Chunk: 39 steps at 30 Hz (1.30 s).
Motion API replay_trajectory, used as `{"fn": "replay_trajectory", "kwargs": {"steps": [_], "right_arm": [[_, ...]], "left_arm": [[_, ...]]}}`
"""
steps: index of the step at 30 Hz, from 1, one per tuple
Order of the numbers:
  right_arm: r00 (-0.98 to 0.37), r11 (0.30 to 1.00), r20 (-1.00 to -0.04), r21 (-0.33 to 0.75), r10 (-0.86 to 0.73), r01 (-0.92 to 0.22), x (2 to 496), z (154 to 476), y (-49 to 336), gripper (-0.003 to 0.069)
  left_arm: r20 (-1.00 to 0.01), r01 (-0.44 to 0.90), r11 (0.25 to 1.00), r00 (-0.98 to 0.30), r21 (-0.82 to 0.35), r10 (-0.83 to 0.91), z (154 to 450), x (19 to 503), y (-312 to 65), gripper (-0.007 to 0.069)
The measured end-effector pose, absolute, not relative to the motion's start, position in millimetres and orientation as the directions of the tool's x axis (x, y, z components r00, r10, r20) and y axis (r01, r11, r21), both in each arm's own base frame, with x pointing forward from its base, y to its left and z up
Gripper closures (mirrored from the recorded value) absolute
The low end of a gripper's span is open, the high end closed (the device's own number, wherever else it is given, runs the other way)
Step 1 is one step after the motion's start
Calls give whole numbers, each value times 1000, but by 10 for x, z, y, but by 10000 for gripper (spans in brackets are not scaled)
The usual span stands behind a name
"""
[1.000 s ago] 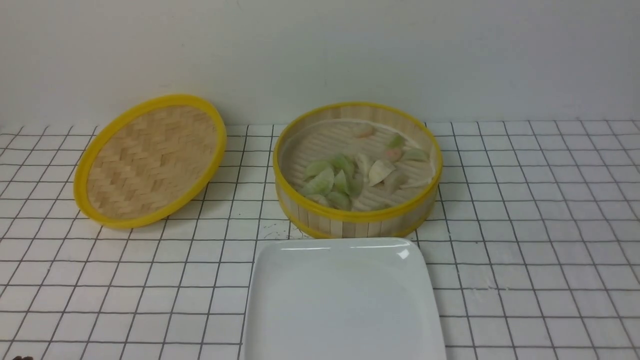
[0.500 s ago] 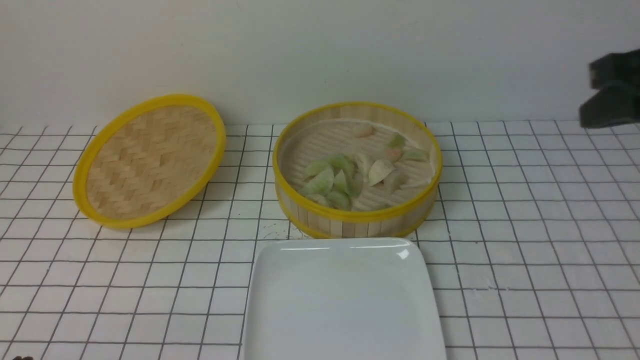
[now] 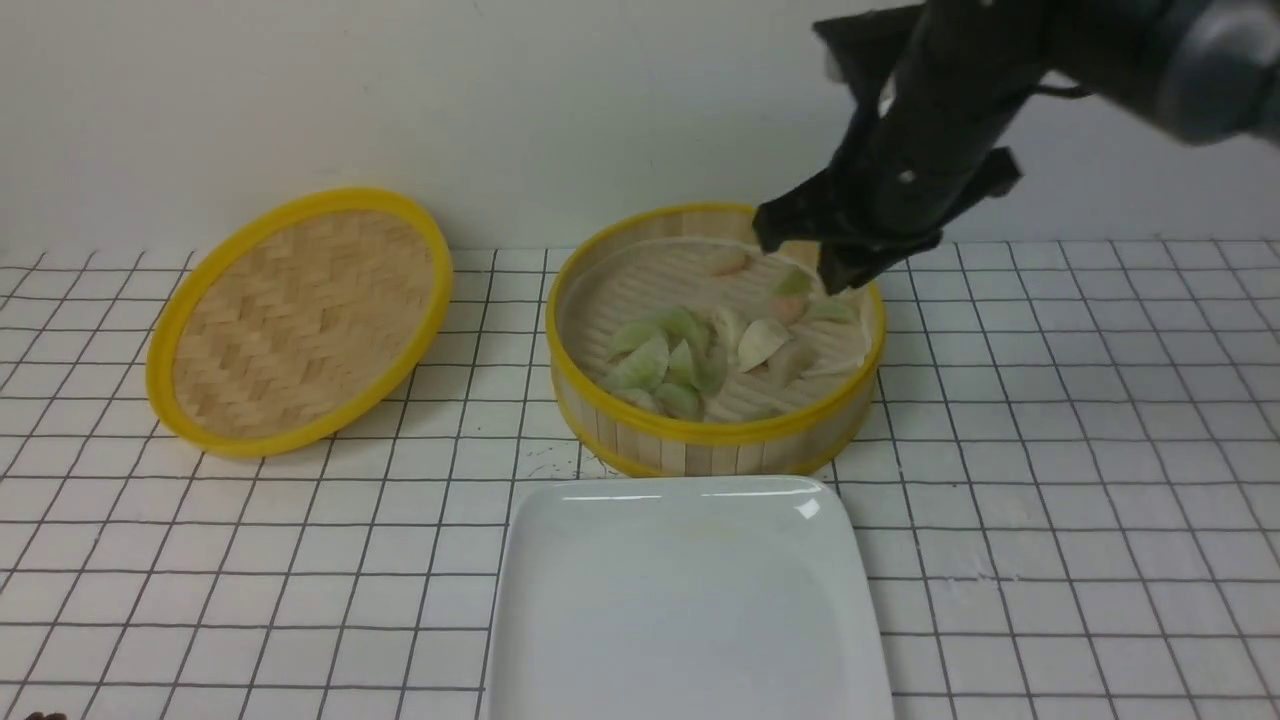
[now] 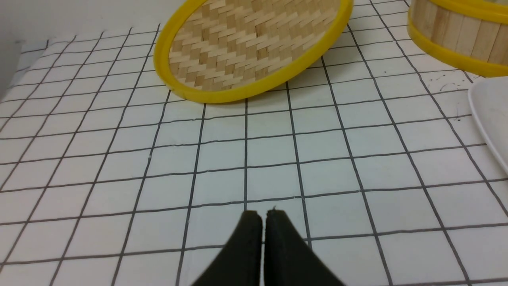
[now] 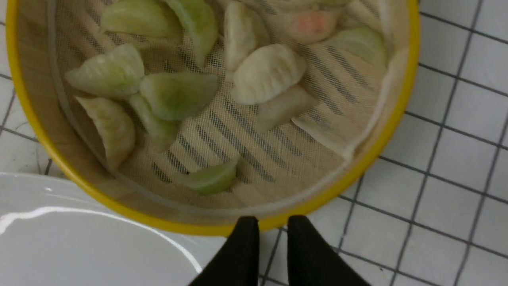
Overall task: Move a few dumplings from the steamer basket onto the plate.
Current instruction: Use the right arm to grab a dumpling from inside the steamer
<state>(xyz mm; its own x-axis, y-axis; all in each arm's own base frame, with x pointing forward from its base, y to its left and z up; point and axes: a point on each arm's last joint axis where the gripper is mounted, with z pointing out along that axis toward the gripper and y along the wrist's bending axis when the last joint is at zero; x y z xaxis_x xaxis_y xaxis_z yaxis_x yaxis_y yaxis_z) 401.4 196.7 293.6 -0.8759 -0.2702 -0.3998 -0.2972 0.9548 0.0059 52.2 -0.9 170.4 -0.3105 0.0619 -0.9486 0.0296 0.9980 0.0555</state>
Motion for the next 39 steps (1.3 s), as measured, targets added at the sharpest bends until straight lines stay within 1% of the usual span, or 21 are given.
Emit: {"fn": "replay_trajectory", "kwargs": {"steps": [3,4,8,9,10,12,13,16,18,21,23,26,31,32,34,37,39], "right_arm": [[-892,953,-350,-5,-285,-303,4228,2552,2103,391],[-893,953,-347,-6,-286,-303,4261,2507,2120,368],[-901,952,-312,-36,-301,-305,4411,2193,2175,235],[-903,951,-303,-43,-305,-306,4426,2138,2177,216],[-903,951,-302,-47,-306,-307,4431,2126,2177,211],[-904,947,-282,-82,-322,-311,4471,1990,2168,170],[-904,945,-277,-93,-327,-313,4483,1955,2164,165],[-897,939,-280,-126,-343,-320,4526,1852,2157,160],[-883,936,-312,-131,-351,-326,4573,1801,2173,165],[-863,935,-359,-129,-355,-331,4621,1782,2198,194],[-856,934,-374,-126,-356,-333,4642,1759,2211,242],[-861,935,-364,-122,-355,-334,4640,1721,2219,335],[-877,933,-321,-133,-359,-333,4616,1760,2200,335],[-881,933,-307,-137,-361,-334,4614,1823,2196,335],[-874,933,-326,-122,-359,-338,4635,1925,2221,335],[-851,934,-402,-29,-337,-357,4592,2299,2287,335],[-842,928,-429,24,-328,-373,4529,2491,2308,337]], "left_arm": [[-949,30,998,-310,55,62,1704,522,-9,631],[-949,30,998,-310,55,62,1704,522,-9,631],[-949,30,998,-310,55,62,1704,522,-9,631],[-949,30,998,-310,55,62,1704,522,-9,631],[-949,30,998,-310,55,62,1704,522,-9,631],[-949,30,998,-310,55,62,1704,522,-9,631],[-949,30,998,-310,55,62,1704,522,-9,631],[-949,30,998,-310,55,62,1704,522,-9,631],[-949,30,998,-310,55,62,1704,522,-9,631],[-949,30,998,-310,55,62,1704,522,-9,631],[-949,30,998,-310,55,62,1704,522,-9,631],[-949,30,998,-310,55,62,1704,522,-9,631],[-949,30,998,-310,55,62,1704,522,-9,631],[-949,30,998,-310,55,62,1704,522,-9,631],[-949,30,998,-310,55,62,1704,522,-9,631],[-949,30,998,-310,55,62,1704,522,-9,631],[-949,30,998,-310,55,62,1704,522,-9,631]]}}
